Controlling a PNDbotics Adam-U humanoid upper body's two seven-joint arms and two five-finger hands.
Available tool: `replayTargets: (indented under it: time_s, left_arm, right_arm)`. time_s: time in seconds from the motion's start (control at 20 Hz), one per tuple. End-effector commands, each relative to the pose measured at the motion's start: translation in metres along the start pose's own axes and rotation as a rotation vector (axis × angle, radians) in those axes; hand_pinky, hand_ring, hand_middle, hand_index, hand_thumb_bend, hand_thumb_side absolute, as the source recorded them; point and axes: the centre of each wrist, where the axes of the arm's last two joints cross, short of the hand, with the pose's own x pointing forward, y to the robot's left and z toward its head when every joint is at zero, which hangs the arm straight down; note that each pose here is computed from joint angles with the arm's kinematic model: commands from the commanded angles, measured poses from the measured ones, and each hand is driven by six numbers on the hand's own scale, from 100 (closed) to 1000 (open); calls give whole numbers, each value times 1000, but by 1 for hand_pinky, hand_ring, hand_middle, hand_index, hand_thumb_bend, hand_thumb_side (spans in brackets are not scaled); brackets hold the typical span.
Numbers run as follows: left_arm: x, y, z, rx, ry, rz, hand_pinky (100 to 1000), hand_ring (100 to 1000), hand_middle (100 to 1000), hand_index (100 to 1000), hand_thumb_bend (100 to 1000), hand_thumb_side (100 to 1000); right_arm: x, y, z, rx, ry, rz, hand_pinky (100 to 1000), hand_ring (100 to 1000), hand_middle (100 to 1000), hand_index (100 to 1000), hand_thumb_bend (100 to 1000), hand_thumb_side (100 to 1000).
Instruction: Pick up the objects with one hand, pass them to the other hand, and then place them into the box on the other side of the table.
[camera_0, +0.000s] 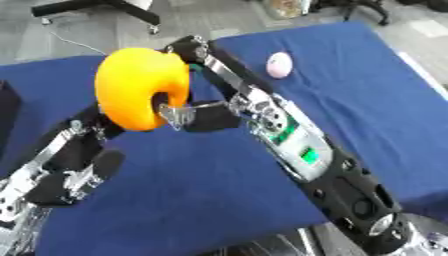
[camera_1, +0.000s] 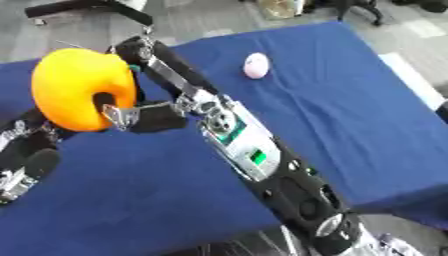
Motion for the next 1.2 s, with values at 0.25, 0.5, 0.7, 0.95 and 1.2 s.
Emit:
replayTargets:
  time_s: [0.25,0.5,0.7,0.95,1.2]
  left_arm:
    - [7,2,-12,65,-19,-32,817,1000,971,930,248,605]
    - [5,1,-14,86,-2,-44,819,1000,976,932,224,619]
    - [3,-1,-16,92,18,-69,821,1000,980,934,214,619]
    - [1,-2,-16,69,30,-109,825,1000,989,937,212,604]
    - [-2,-5,-17,45,36,-124,810,1000,949,898,108,559]
  right_arm:
    - [4,3,-5,56,-27,-13,461,231,354,321,100,100]
    - [4,6,-5,83,-29,-29,464,228,353,319,100,100]
    - [3,10,-4,101,-25,-37,467,225,352,317,100,100]
    - [3,12,-4,127,-31,-55,451,218,347,313,100,100]
    - [3,13,-5,139,-28,-61,444,213,343,310,100,100]
